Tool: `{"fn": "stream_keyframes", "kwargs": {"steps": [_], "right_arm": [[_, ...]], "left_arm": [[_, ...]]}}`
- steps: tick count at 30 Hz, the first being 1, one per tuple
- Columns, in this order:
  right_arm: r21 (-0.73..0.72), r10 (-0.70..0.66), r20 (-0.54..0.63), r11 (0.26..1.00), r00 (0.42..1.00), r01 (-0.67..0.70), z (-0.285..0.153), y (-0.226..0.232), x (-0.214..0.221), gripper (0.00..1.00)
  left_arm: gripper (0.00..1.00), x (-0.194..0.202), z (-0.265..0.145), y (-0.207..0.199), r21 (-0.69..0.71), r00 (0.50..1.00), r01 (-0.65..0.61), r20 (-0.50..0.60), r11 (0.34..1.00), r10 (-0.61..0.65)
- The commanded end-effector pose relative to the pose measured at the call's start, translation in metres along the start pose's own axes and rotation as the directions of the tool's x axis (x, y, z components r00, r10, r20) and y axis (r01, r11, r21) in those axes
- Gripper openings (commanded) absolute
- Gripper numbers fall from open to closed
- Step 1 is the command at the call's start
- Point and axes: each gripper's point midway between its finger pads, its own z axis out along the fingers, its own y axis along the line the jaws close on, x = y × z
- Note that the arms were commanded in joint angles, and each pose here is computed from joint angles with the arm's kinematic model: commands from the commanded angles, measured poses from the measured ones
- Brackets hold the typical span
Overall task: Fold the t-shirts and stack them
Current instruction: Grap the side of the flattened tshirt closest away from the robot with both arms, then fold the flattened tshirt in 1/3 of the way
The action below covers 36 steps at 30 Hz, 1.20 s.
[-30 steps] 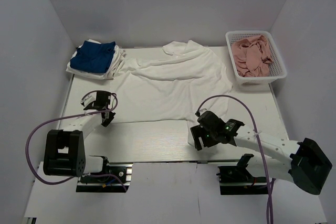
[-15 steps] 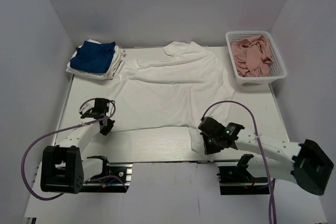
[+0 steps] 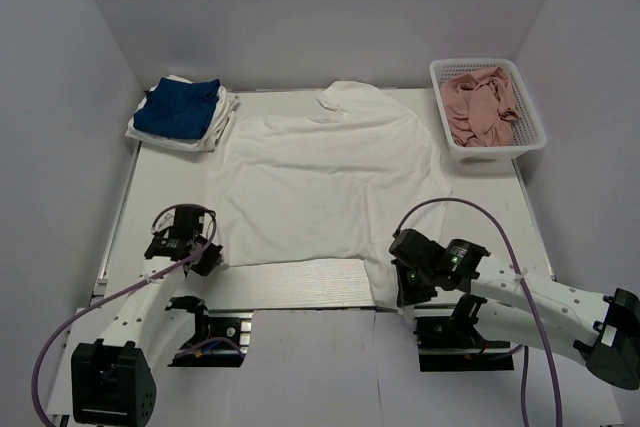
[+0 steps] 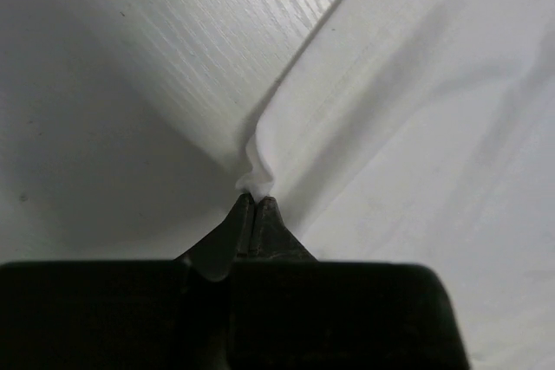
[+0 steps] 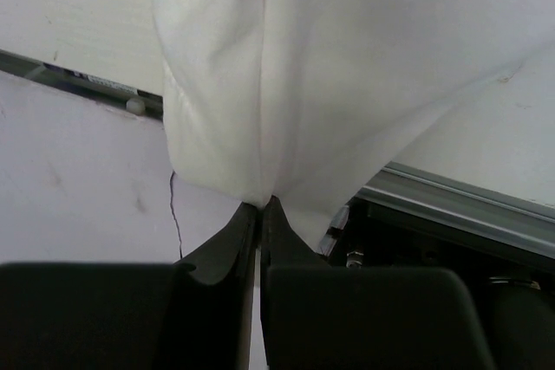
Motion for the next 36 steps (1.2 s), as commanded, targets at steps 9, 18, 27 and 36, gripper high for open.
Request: {"fn": "stream_keyframes", "kwargs": {"steps": [9,18,27,36], "right_arm": [[0.208,-0.044,0.411,0.977,0.911,-0.047,-0.027,-0.004,-0.116,0.00],[0.285,-0.071,0.624,0.948,0.778,-0.142,-0.062,-0.009,-0.208,0.00],[0.310,-0.082,0.723,0.926,0.686,-0.216,-0.084,-0.026,-0.280,0.00],[0.330,-0.051,0.676,0.913,0.735,-0.240,-0.062,-0.057,-0.325,0.00]], "left_arm": [[0.00,-0.048,-0.019,-0.059,0.127,0.991,0.053,0.118,0.990,-0.068],[0.00,-0.094,-0.030,-0.103,0.191,0.965,0.094,0.223,0.977,-0.137],[0.00,-0.142,-0.029,-0.132,0.209,0.909,0.155,0.352,0.965,-0.222],[0.00,-0.170,0.000,-0.152,0.119,0.891,0.202,0.389,0.972,-0.233]]}}
